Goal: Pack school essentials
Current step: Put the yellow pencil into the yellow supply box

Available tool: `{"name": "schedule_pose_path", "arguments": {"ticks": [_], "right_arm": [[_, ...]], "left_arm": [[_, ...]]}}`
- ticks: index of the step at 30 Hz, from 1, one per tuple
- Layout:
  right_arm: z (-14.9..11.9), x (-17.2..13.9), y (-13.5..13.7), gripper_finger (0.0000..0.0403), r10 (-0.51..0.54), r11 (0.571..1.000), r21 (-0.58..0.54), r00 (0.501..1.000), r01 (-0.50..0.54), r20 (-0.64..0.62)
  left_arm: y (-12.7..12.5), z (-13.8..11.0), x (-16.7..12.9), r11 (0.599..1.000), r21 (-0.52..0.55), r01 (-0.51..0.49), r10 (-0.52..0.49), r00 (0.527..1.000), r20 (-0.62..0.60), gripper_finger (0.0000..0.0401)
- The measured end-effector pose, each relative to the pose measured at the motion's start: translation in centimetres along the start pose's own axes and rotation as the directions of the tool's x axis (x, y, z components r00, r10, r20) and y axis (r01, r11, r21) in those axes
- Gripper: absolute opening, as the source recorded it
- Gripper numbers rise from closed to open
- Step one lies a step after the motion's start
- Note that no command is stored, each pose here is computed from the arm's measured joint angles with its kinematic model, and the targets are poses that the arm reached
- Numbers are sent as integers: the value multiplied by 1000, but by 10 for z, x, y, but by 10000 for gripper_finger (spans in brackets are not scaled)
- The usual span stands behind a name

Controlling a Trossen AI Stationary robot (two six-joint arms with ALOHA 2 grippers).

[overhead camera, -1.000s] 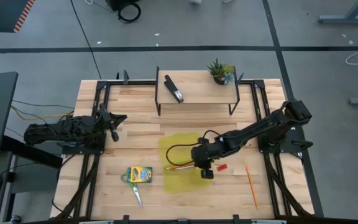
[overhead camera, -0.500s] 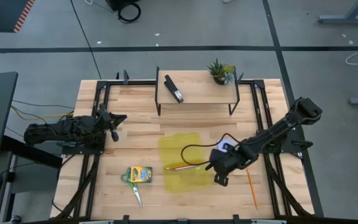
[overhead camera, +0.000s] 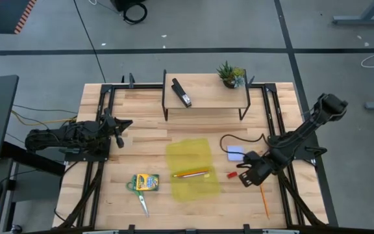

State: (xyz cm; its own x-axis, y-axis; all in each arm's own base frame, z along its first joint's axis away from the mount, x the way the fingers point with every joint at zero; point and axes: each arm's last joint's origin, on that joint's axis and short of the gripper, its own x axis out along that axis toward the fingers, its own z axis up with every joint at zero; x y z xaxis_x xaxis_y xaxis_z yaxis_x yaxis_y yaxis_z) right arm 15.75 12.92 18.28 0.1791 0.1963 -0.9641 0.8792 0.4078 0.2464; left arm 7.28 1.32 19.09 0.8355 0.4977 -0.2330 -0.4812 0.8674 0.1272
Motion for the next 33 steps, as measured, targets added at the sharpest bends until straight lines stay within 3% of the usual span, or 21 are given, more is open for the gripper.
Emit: {"name": "schedule_pose_path", "arguments": {"ticks": [5, 9, 20, 33], "right_arm": [[-1, 11, -16, 165, -84, 989, 110, 991, 96, -108], [0, 13, -21, 174, -129, 980, 135, 985, 143, -111], [1, 33, -20, 146, -240, 954, 164, 967, 251, -82], [-8, 36, -21, 106, -224, 963, 145, 973, 228, -45]], "left_arm": [[0, 0, 0, 1000, 0, 0, 0, 1000, 0, 40], [0, 0, 0, 1000, 0, 0, 0, 1000, 0, 38], [0, 0, 0, 1000, 0, 0, 0, 1000, 1, 33], [0, 0, 0, 1000, 0, 0, 0, 1000, 0, 36]]}}
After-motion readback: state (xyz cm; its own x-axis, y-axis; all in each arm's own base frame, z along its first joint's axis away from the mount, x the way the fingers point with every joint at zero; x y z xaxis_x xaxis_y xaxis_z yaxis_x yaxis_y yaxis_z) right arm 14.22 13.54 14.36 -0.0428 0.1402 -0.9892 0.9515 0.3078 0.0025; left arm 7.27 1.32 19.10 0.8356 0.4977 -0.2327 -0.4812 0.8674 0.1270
